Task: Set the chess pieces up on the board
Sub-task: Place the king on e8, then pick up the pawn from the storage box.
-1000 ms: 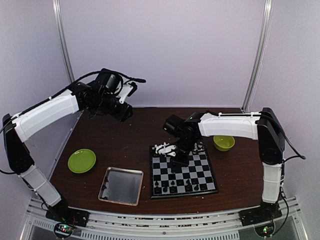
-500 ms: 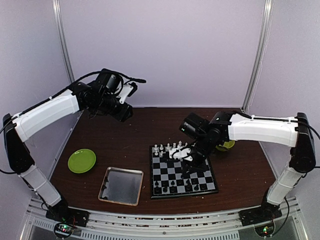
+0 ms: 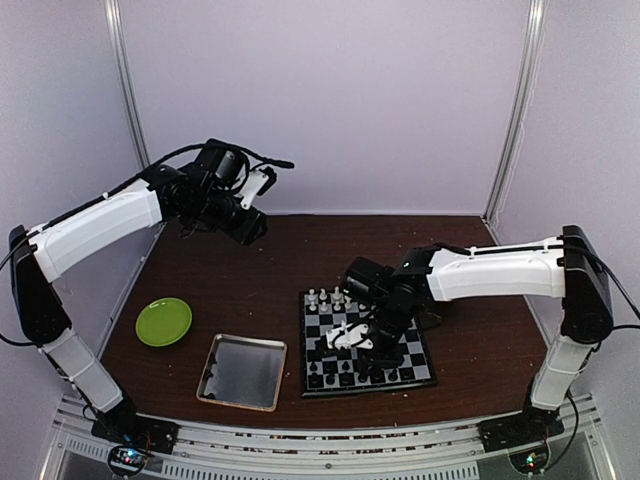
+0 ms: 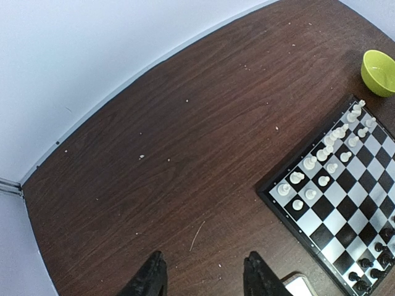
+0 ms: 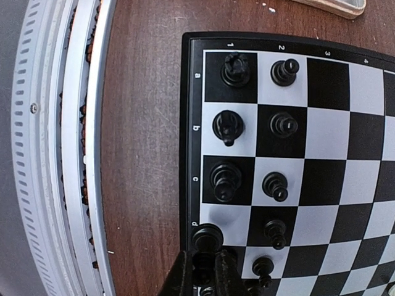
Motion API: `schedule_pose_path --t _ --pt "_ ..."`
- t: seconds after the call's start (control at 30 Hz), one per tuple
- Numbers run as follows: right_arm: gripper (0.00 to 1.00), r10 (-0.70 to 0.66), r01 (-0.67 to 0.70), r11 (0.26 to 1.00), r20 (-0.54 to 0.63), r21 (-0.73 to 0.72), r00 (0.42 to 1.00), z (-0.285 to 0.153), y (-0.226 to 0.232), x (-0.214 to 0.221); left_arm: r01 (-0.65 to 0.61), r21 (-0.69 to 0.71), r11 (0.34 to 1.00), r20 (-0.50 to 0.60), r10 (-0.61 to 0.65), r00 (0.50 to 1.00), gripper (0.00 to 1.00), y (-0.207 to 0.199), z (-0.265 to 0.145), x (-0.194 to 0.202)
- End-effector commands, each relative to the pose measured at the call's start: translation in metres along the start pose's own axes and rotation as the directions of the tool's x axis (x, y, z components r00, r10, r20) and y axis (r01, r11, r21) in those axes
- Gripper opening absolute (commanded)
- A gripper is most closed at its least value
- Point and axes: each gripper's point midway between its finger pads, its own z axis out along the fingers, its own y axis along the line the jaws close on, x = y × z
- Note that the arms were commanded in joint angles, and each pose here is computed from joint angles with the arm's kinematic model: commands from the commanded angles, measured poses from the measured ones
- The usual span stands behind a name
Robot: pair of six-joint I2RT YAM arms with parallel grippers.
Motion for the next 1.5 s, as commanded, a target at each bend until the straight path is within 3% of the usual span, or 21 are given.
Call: schedule_pose_path --t 0.0,0.4,0.6,0.73,0.9,1.0,1.17,1.47 --pt "0.10 0.010 -0.009 0.999 -0.008 0.039 1.000 0.005 -0.010 -0.005 -0.014 0.006 1.000 0.026 0.014 1.000 0.44 -0.001 -0.004 -0.011" --pt "0.12 0.027 -0.026 0.999 -0.034 0.039 0.999 0.018 -0.015 -0.002 -0.029 0.013 0.999 0.004 0.029 1.000 0.44 -0.006 0.001 -0.008" --pt "0.22 0.029 -0.027 0.998 -0.036 0.051 0.999 0.014 -0.016 -0.001 -0.035 0.009 0.999 -0.003 0.035 0.999 0.44 -0.006 0.003 -0.007" --pt "0.26 0.019 -0.019 0.998 -0.001 0.065 1.000 -0.012 -0.011 -0.008 -0.035 -0.002 0.999 -0.017 0.035 0.999 0.44 -0.004 0.006 -0.004" --pt "0.29 0.044 -0.056 0.995 0.133 0.084 0.990 -0.063 -0.013 -0.014 0.001 -0.067 0.998 -0.045 -0.004 0.999 0.43 0.005 0.008 0.005" --pt "0.30 0.082 -0.107 0.988 0.213 0.111 0.974 -0.084 -0.024 -0.004 0.069 -0.052 0.996 -0.127 -0.075 0.989 0.37 -0.001 0.010 0.030" --pt "0.32 0.156 -0.214 0.968 0.356 0.129 0.921 -0.100 -0.042 0.020 0.152 0.009 0.988 -0.327 -0.140 0.935 0.32 -0.026 0.009 0.118" --pt "0.32 0.132 -0.204 0.966 0.374 0.158 0.918 -0.106 -0.046 0.028 0.242 -0.033 0.970 -0.541 -0.221 0.812 0.34 -0.065 -0.018 0.232"
